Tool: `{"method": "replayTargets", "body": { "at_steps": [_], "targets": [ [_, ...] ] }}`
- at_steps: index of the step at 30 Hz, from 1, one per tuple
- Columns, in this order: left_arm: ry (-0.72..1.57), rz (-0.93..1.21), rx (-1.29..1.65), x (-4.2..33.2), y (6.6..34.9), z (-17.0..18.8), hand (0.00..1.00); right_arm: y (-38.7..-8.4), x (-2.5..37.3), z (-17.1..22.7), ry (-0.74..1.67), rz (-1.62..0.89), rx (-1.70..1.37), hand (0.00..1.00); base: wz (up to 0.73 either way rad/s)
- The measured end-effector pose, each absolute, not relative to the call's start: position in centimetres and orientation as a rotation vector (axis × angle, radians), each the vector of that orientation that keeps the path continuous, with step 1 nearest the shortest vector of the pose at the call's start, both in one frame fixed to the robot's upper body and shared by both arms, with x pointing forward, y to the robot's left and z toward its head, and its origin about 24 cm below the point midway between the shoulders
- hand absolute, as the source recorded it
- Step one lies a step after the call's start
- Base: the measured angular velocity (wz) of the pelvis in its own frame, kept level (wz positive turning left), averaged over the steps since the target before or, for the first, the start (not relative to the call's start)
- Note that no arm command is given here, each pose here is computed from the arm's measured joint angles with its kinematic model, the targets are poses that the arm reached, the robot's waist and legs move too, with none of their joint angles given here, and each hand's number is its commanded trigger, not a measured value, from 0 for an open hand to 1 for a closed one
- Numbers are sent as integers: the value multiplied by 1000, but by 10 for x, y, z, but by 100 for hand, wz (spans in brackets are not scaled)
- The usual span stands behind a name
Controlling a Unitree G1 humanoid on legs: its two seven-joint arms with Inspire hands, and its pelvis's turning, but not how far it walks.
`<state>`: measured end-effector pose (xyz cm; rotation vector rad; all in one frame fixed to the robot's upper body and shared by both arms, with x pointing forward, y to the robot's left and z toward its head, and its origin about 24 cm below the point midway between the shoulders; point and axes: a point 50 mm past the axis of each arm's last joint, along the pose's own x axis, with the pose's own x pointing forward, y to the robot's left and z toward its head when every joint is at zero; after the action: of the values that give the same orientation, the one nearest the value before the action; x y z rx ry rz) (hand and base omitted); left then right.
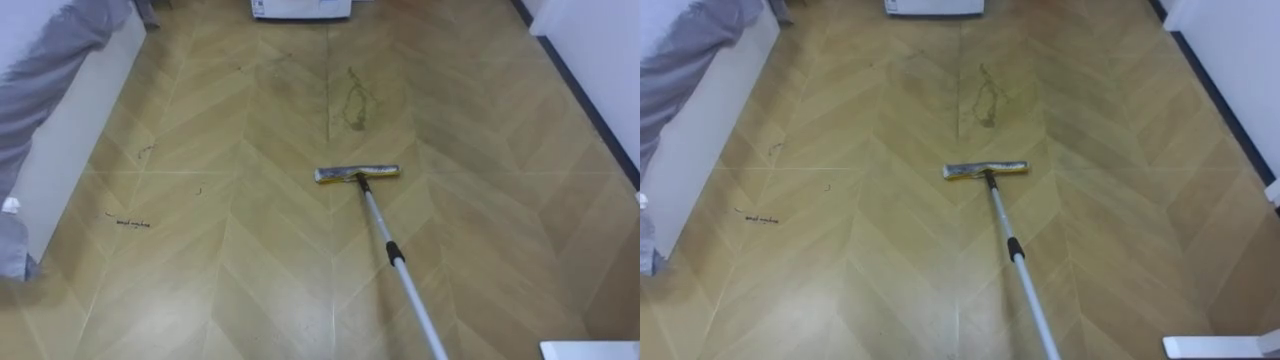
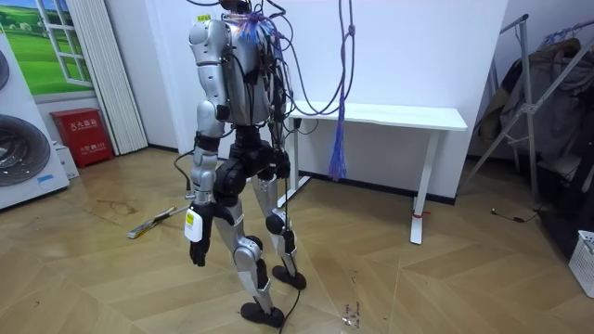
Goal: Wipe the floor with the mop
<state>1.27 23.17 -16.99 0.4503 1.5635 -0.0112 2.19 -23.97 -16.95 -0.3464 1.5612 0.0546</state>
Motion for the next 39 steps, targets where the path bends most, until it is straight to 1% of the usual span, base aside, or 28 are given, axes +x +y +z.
{"method": "replayTargets", "body": {
  "at_steps": [11, 19, 27, 33, 39],
  "targets": [
    [1569, -19, 442, 12, 231, -170, 0, -240, 21, -170, 1571, 55, -338, 100, 3],
    [1483, -38, 493, 44, 230, -169, 0, -241, 32, -169, 1546, 9, -280, 100, 7],
    [1468, -40, 507, 55, 231, -168, 0, -243, 44, -168, 1516, -18, -265, 100, 0],
    [1463, -44, 496, 55, 228, -169, 0, -245, 41, -168, 1530, -47, -245, 100, 9],
    [1510, -49, 492, 47, 229, -171, 0, -244, 43, -168, 1546, -74, -211, 100, 6]
  ]
}}
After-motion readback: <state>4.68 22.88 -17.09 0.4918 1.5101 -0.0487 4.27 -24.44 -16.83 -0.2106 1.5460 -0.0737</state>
